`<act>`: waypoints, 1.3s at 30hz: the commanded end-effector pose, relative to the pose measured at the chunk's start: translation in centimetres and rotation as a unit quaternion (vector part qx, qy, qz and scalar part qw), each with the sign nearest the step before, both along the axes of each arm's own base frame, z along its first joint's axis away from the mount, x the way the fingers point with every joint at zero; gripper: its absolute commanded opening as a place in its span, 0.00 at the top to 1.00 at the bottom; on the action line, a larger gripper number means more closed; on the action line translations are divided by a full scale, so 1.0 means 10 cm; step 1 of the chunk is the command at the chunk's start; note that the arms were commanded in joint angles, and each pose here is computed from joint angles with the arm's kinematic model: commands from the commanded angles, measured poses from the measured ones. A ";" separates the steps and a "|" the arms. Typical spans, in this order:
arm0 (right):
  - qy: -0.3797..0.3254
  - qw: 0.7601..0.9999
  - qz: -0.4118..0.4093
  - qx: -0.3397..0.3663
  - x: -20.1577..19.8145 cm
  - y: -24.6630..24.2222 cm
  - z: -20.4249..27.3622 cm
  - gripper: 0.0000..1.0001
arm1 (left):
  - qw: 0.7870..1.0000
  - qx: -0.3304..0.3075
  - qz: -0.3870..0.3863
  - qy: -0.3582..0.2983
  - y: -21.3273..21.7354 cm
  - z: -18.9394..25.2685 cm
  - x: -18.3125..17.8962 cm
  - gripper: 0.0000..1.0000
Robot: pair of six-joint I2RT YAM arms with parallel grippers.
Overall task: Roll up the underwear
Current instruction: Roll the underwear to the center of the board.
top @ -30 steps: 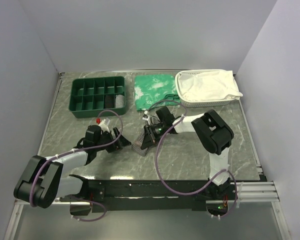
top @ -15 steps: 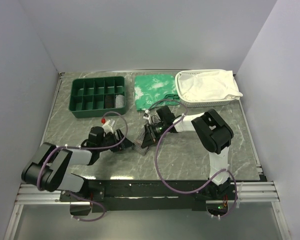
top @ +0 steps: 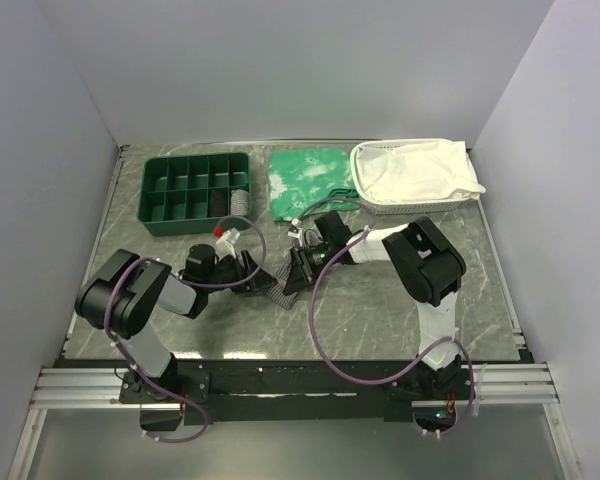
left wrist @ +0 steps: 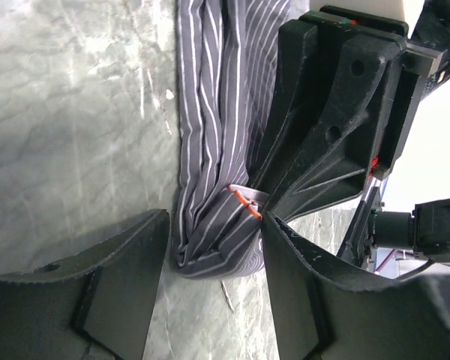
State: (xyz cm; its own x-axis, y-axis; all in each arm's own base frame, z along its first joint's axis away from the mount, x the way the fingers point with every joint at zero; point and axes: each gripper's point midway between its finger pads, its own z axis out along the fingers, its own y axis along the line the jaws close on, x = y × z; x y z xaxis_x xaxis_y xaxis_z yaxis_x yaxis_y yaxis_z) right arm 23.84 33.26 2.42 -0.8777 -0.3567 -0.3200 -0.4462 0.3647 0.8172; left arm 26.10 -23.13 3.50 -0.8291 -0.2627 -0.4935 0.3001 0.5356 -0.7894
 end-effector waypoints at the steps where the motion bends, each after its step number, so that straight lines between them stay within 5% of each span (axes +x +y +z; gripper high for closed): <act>1: -0.019 1.000 -0.009 -0.013 0.14 0.00 -0.10 0.74 | 0.999 0.018 -0.004 0.035 0.04 -0.29 -0.13 0.41; 11: -0.010 1.000 -0.022 -0.013 0.16 -0.01 -0.11 0.71 | 0.997 0.019 -0.006 0.068 0.04 -0.50 -0.19 0.48; 22: -0.041 0.996 -0.078 0.007 0.24 0.00 0.18 0.54 | 0.996 0.022 -0.011 0.092 0.02 -0.61 -0.19 0.72; 29: -0.151 0.974 -0.166 -0.044 0.33 -0.21 0.55 0.38 | 0.994 0.025 -0.010 0.102 0.01 -0.63 -0.20 0.73; 33: -0.242 0.936 -0.217 -0.134 0.39 -0.44 0.58 0.34 | 0.994 0.031 -0.012 0.105 0.01 -0.61 -0.21 0.73; 39: -0.363 0.895 -0.161 -0.203 0.03 -0.21 0.70 0.33 | 0.987 0.068 -0.009 0.146 0.03 -0.71 -0.24 0.75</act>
State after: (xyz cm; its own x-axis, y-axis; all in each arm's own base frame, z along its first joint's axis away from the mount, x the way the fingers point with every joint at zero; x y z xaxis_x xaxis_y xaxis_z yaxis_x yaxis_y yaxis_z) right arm 23.95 32.54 9.87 -0.6714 -0.2202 -0.7076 -0.6248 0.6817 0.3807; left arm 27.05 -24.63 2.08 -0.8654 -0.2531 -0.4325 0.2757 0.4802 -0.8327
